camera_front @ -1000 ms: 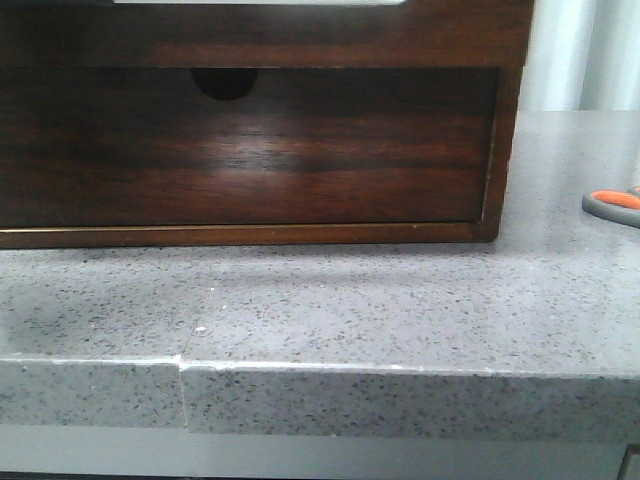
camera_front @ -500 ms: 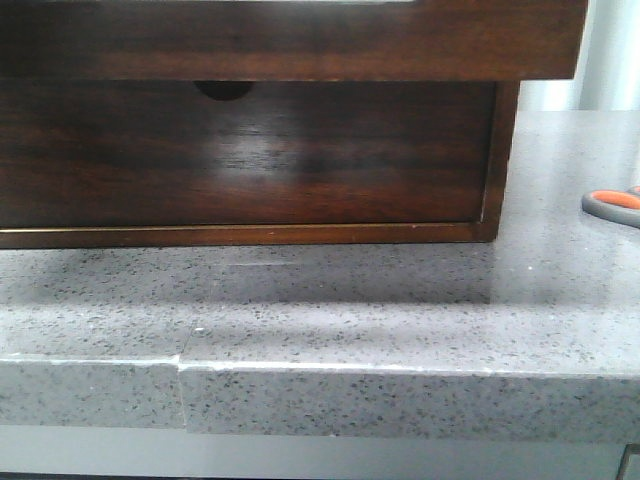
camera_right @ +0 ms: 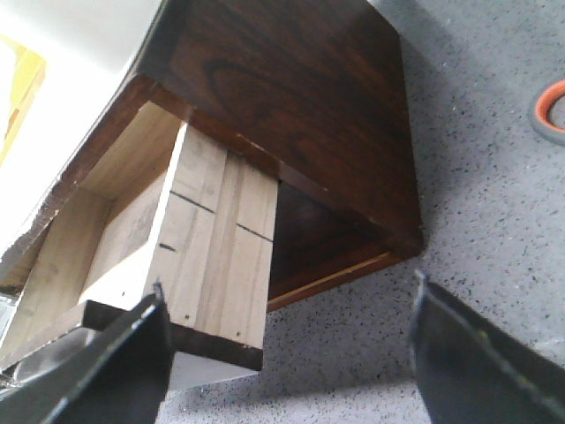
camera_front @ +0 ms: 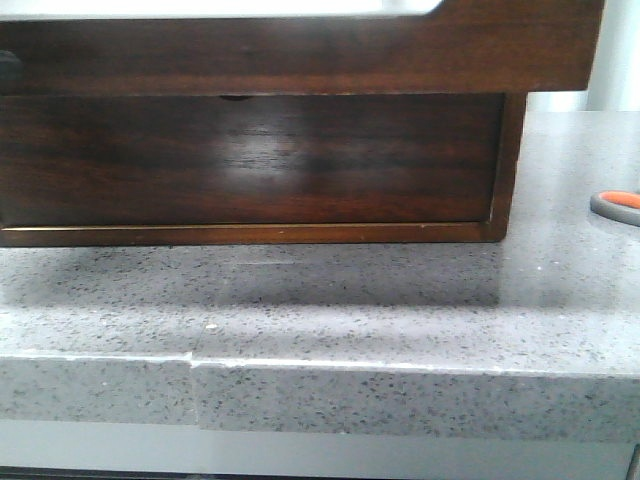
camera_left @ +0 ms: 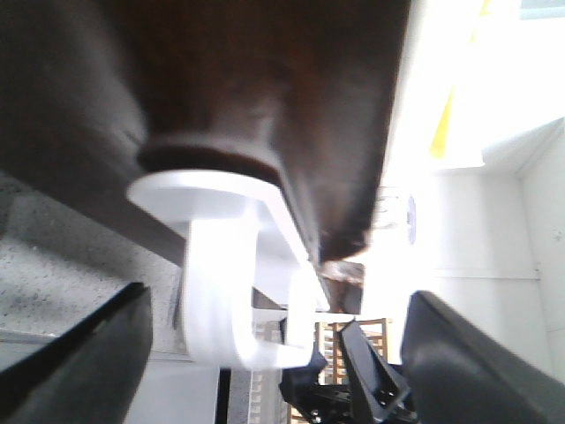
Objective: Put scissors in drawer with both arms
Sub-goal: 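Grasp the orange-and-grey scissors by the handles with the right gripper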
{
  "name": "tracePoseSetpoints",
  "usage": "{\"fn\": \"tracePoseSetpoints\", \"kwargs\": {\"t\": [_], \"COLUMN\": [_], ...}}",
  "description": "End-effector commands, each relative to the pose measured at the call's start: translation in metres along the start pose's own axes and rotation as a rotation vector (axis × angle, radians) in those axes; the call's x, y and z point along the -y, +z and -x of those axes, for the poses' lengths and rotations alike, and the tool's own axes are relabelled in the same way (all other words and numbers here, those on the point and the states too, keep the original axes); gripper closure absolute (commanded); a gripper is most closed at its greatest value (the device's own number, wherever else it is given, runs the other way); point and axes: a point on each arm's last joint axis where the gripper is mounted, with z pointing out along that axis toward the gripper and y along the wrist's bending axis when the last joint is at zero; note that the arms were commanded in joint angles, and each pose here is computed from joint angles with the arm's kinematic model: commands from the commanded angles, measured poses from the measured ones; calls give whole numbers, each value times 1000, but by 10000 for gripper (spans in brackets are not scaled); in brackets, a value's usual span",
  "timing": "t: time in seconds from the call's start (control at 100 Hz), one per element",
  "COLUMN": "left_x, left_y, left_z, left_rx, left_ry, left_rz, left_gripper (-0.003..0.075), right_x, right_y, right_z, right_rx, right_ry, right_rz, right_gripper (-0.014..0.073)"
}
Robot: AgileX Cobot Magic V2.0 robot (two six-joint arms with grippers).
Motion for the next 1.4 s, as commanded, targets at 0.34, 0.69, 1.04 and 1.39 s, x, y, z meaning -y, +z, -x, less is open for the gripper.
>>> {"fn": "tracePoseSetpoints", "kwargs": {"t": [0.34,0.69,1.04,1.39], "left_x": [26,26,61,102], "left_y": [-33,-44,-57,-79], "left_z": [-7,-11,-13,-22], "left_rx": [55,66,98,53], "left_ry": [142,364,799,1210], "left_rz": [-143,-126,-135,-110], "left_gripper": [238,669,740,740], "right_x": [-9,-26,5,42], "right_y": [-3,0,61,128], "right_z": [15,43,64,76], "right_rx": [75,82,-298,-502], "right_ry": [-80,-260,-338,-367], "right_rz": [-10,-95,-473,-633], "right_gripper": [99,129,129,129]}}
